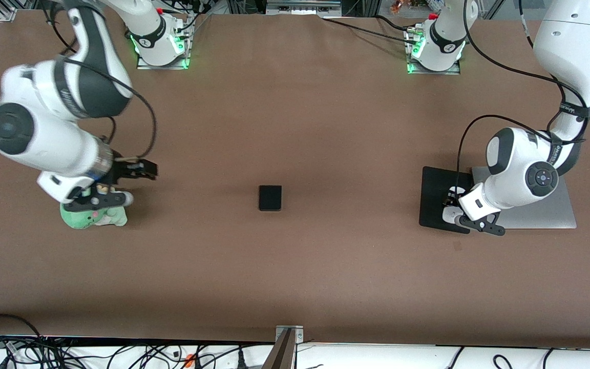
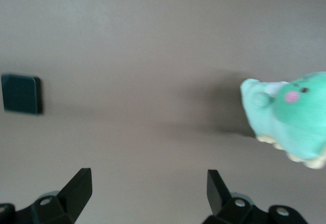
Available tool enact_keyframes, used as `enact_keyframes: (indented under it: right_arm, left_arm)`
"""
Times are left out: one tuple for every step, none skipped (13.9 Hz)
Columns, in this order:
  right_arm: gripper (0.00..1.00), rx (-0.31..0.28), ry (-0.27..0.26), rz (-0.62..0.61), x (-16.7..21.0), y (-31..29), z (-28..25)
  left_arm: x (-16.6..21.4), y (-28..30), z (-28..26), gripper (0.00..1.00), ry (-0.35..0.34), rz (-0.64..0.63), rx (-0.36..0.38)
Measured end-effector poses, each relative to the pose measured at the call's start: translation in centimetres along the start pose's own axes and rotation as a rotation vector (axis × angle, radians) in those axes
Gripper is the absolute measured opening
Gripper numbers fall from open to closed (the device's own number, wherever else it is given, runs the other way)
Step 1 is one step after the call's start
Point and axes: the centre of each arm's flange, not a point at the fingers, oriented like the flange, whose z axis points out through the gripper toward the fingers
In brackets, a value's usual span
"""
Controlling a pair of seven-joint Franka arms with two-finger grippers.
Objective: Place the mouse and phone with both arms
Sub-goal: 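Lower the mouse onto the mousepad while the right gripper reaches the phone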
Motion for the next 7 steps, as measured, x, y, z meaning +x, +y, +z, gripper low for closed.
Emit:
enact_keyframes:
  right_arm:
    - [1.0, 0.003, 0.014, 0.039, 0.5, -2.0, 1.3]
    - [1.0, 0.011, 0.029, 0.083, 0.9, -4.0, 2.7]
    - [1.0, 0.018, 0.046, 0.114, 1.2, -5.9, 4.1]
    - [1.0, 0.022, 0.064, 0.126, 1.5, -7.7, 5.5]
    - [1.0, 0.027, 0.084, 0.13, 1.7, -9.7, 6.9]
    - [1.0, 0.032, 0.102, 0.144, 1.8, -11.5, 8.3]
    - [1.0, 0.038, 0.118, 0.166, 1.8, -13.1, 9.5]
  left_arm:
    - [-0.4, -0.1, 0.6, 0.62, 0.004, -0.002, -0.001]
    - [-0.7, -0.1, 1.0, 0.62, 0.01, -0.003, -0.001]
    - [-0.9, 0.0, 1.4, 0.62, 0.024, -0.004, 0.0]
    - [-1.2, -0.1, 2.0, 0.62, 0.039, -0.006, 0.0]
    - [-1.7, -0.2, 2.6, 0.62, 0.047, -0.01, -0.001]
    - [-2.0, -0.4, 3.0, 0.62, 0.049, -0.015, -0.002]
    - [-2.3, -0.6, 3.3, 0.62, 0.05, -0.019, -0.003]
